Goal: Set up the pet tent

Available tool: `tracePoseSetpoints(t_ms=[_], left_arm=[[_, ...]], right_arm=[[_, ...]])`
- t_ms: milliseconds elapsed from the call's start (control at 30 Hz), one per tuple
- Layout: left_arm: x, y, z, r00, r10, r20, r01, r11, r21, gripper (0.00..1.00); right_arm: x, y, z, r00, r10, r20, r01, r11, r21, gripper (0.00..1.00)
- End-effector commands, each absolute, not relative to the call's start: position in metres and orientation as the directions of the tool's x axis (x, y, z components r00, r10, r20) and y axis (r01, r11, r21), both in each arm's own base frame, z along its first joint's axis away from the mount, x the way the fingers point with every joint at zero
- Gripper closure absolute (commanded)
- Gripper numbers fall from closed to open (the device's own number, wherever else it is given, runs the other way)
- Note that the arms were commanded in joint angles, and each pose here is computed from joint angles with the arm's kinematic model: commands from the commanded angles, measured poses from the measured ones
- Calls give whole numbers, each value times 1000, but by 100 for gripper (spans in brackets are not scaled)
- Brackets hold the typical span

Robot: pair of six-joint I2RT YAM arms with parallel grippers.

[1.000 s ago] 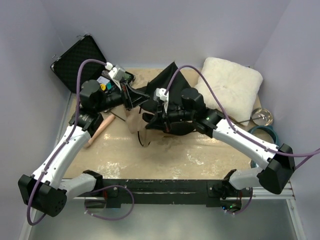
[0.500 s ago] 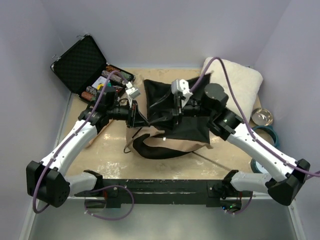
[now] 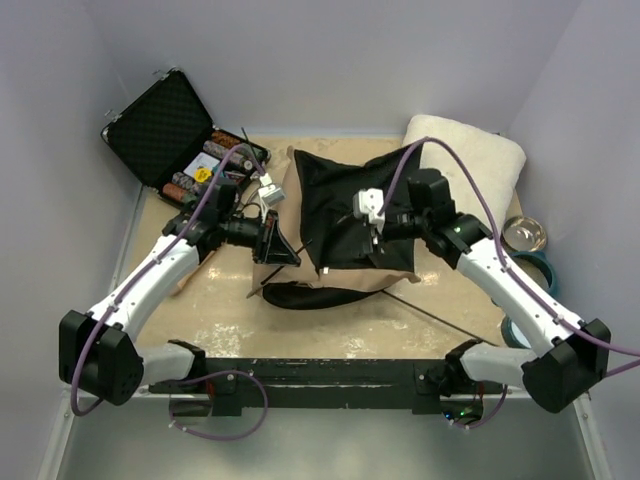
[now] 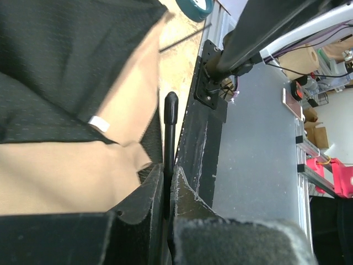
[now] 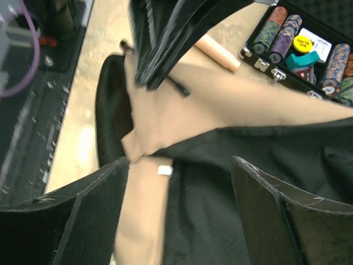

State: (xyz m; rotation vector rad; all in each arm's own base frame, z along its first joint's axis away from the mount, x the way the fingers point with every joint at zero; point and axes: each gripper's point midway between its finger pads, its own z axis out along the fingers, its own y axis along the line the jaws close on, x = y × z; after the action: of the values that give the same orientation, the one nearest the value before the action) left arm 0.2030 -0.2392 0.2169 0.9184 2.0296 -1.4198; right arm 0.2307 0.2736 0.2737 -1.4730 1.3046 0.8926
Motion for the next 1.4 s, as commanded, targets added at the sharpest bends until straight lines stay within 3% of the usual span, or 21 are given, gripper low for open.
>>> tracePoseSetpoints(t_ms=[0, 167, 400, 567, 700, 800, 933, 1367], left_arm=[[219, -221, 172, -718, 282, -636, 690, 408, -598, 100], [219, -222, 171, -720, 281, -634, 689, 398, -606, 100], [225, -222, 173, -736, 264, -624, 670, 420, -612, 100], [227, -217, 180, -741, 252, -623, 664, 412, -623, 100], [223, -211, 182, -719, 267, -642, 689, 394, -608, 100], [223, -205, 180, -720, 265, -642, 687, 402, -605, 100], [225, -200, 180, -708, 265, -655, 697, 410, -588, 100], [237, -194, 186, -684, 249, -685, 714, 419, -561, 100]], right_arm=[[231, 269, 287, 508, -231, -830, -855, -16, -519, 23], [244, 278, 274, 676, -191, -712, -725, -2, -688, 26], [288, 314, 252, 442, -205, -873, -884, 64, -462, 21], [307, 324, 253, 498, -215, -840, -857, 21, -514, 23], [329, 336, 217, 521, -256, -814, -847, -42, -529, 24], [351, 358, 198, 356, -271, -894, -934, -63, -353, 29], [349, 384, 191, 23, -253, -967, -997, -80, -2, 33], [304, 414, 164, -375, -240, -896, -923, 7, 384, 36]])
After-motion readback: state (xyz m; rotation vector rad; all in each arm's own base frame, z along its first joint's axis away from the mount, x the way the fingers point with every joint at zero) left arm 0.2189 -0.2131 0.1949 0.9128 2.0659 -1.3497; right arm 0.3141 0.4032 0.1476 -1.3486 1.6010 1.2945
